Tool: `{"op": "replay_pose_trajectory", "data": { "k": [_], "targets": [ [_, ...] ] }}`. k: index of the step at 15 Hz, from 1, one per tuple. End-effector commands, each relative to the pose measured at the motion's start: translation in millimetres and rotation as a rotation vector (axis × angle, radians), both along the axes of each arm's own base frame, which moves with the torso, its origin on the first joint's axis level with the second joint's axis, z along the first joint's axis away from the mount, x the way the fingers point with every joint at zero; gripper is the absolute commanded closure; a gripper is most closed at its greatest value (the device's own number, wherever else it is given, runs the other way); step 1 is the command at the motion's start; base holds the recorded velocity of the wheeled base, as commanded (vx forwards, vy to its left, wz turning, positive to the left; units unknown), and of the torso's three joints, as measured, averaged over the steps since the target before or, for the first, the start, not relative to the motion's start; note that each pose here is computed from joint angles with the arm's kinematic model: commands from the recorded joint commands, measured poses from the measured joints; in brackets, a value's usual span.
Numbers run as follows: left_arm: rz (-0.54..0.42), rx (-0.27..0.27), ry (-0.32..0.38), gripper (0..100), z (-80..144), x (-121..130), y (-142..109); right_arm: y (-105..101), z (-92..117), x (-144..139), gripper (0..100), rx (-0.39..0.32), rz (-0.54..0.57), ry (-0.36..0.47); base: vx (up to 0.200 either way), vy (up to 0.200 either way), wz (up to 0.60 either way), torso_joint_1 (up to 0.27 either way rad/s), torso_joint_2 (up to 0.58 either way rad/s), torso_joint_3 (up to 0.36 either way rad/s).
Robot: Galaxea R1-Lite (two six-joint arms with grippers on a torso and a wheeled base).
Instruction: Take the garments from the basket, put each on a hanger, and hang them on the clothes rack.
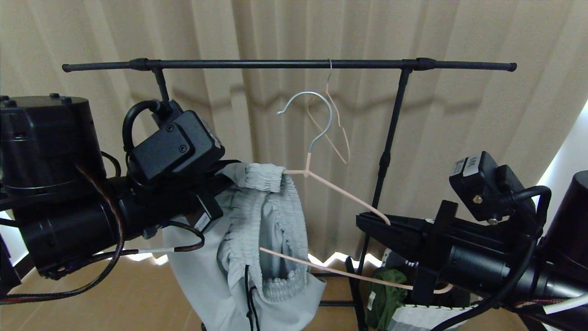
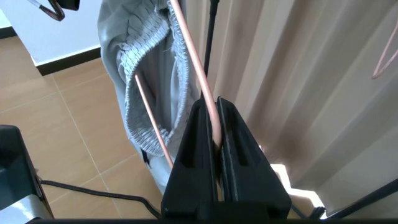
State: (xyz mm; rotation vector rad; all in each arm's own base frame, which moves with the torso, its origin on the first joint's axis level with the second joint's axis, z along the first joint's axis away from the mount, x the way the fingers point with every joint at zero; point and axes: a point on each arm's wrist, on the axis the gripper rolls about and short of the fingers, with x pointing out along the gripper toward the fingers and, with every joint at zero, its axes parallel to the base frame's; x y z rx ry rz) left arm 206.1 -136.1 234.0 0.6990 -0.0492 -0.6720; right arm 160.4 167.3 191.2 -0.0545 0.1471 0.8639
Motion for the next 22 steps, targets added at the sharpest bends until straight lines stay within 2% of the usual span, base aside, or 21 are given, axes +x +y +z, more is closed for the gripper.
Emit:
{"op": "replay_pose_trajectory", "data": {
  "k": [1,2,5,6,8,9,13,16,20,22],
  "targets": [
    [0.000,0.000,0.004,100,-1,1,-1,0,-1,0,100,-0.001,0.001,0.001,0.000,0.000,0.00,0.000,0.00,0.000],
    [0.003,0.001,0.003,100,-1,1,0,0,-1,0,0,-0.001,-0.001,0.001,0.000,0.000,0.00,0.000,0.00,0.000],
    [0.023,-0.003,-0.003,100,0,3,4,-2,3,2,0,0.011,-0.016,-0.011,0.000,0.000,0.00,0.000,0.00,0.000],
    [0.098,0.001,-0.002,100,-3,11,16,-17,13,10,0,0.052,-0.088,-0.059,0.000,0.000,0.00,0.000,0.00,0.000],
    [0.176,0.012,0.006,100,-7,13,23,-23,16,13,0,0.063,-0.120,-0.074,0.000,0.000,0.00,0.000,0.00,0.000],
    [0.239,-0.008,0.026,100,-9,13,26,-26,14,14,0,0.054,-0.133,-0.074,0.000,0.000,0.00,0.000,0.00,0.000],
    [0.308,-0.194,0.113,100,-7,8,20,-31,9,17,0,0.011,-0.154,-0.088,0.000,0.000,0.00,0.000,0.00,0.000],
    [0.260,-0.367,0.101,100,2,2,11,-30,0,12,0,-0.008,-0.129,-0.063,0.000,0.000,0.00,0.000,0.00,0.000],
    [0.203,-0.464,0.069,100,10,-1,2,-16,-9,2,0,-0.030,-0.049,-0.035,0.000,0.000,0.00,0.000,0.00,0.000],
    [0.164,-0.498,0.054,100,15,-6,-4,-7,-21,9,0,-0.063,-0.042,0.003,0.000,0.000,0.00,0.000,0.00,0.000]
  ]
}}
